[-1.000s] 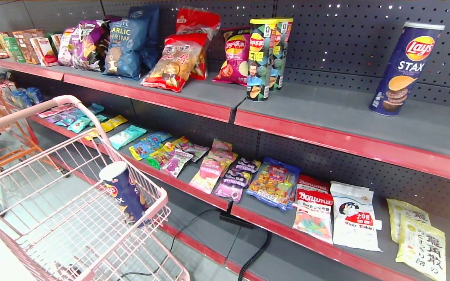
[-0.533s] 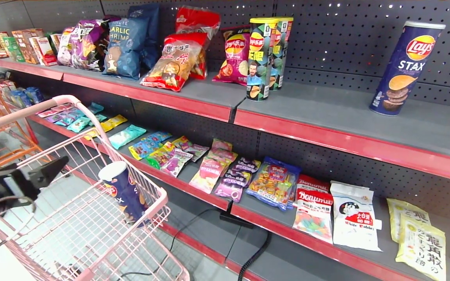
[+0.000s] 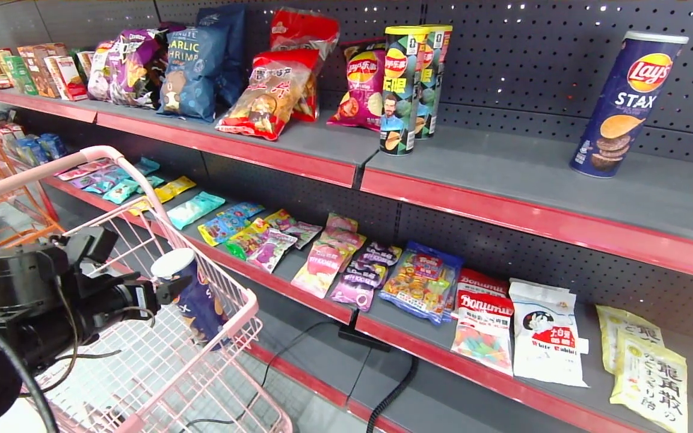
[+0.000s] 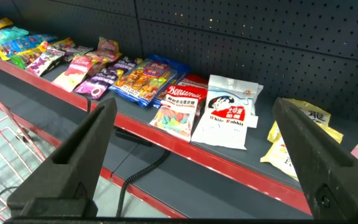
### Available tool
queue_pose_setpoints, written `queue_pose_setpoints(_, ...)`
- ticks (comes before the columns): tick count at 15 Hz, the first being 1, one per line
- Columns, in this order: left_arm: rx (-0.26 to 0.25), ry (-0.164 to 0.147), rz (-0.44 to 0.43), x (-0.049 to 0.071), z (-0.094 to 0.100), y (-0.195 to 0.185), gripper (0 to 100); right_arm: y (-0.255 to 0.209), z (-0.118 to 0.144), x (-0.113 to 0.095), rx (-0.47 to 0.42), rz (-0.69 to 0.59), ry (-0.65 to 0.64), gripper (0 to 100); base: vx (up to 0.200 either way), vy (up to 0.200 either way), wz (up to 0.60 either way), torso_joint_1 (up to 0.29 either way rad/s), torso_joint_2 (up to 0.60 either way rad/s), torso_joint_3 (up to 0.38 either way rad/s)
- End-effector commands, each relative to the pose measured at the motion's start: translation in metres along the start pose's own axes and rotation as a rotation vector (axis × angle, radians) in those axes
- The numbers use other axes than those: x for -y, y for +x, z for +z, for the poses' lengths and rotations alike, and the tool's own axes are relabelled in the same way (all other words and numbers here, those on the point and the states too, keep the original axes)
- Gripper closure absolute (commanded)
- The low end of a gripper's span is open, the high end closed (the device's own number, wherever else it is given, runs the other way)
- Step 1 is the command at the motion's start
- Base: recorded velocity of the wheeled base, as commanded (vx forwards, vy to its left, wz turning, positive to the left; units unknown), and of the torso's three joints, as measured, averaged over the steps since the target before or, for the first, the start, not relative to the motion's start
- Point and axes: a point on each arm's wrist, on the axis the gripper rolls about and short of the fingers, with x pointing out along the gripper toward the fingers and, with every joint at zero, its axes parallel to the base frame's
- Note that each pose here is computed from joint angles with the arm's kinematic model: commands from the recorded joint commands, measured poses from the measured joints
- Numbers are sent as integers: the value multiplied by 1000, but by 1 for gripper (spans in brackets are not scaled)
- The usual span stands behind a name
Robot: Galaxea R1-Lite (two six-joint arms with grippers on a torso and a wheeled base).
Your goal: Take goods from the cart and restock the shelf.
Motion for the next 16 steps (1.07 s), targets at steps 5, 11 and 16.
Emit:
queue_pose_setpoints(5,-124,-24,-31,-7,-30,27,0,0,0,0,0,4,1,0,0,0,0,0,0,0)
queue_pose_setpoints(11,-57,42,-72,-15,-28,47,0,0,0,0,0,2,1,0,0,0,0,0,0,0)
queue_pose_setpoints(16,3,90,-78,-24,-25,75,0,0,0,0,0,2,0,0,0,0,0,0,0,0)
